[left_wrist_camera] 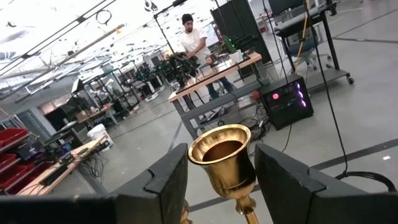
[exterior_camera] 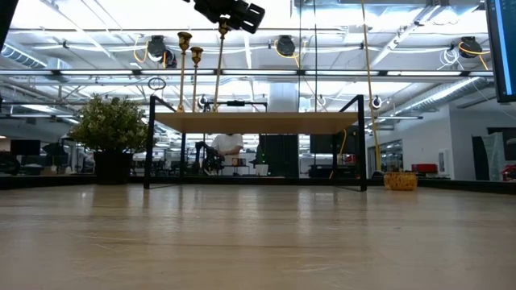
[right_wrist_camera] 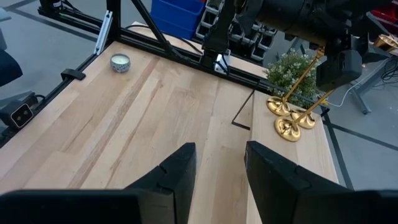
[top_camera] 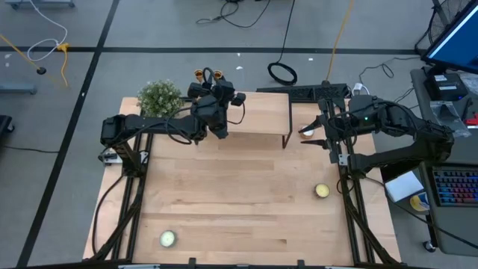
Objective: Pick & Place candle stick holders
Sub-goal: Put the gold candle holder on the shelf
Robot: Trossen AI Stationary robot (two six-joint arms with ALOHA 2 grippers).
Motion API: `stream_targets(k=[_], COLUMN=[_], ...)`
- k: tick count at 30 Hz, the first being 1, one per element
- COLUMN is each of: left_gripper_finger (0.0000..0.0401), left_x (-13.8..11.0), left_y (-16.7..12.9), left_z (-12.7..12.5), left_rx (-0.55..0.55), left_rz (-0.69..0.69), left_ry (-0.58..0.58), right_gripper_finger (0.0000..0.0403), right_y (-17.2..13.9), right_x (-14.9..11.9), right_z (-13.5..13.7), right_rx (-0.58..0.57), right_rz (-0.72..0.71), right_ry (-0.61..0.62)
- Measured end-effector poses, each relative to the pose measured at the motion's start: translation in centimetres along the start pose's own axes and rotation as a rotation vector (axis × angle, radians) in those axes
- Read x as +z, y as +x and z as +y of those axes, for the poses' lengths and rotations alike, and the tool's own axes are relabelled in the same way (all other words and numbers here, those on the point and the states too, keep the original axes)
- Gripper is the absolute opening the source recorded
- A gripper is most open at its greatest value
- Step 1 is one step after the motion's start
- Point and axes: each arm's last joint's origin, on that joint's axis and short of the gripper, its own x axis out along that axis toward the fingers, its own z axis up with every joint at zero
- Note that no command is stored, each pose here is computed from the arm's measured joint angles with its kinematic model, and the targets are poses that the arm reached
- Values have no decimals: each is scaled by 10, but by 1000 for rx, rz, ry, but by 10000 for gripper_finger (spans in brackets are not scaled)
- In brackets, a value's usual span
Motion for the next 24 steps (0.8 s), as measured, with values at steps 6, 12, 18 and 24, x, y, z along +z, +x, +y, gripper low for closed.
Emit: stream_targets(k=[6,12,18,24], left_gripper_finger=[184,185,195,243], left_x=[0,0,0,-1], left_y=[0,0,0,0], left_z=[0,0,0,1], left_rx=[0,0,3,39], left_rz=[0,0,3,37], left_ry=[4,9,10,12], right_gripper_finger=[130,130,130,130], right_y=[0,0,0,0], right_x=[0,0,0,0], right_z=[0,0,0,0], right_rx=[0,0,0,0], right_rz=[0,0,0,0], right_ry=[1,1,1,1])
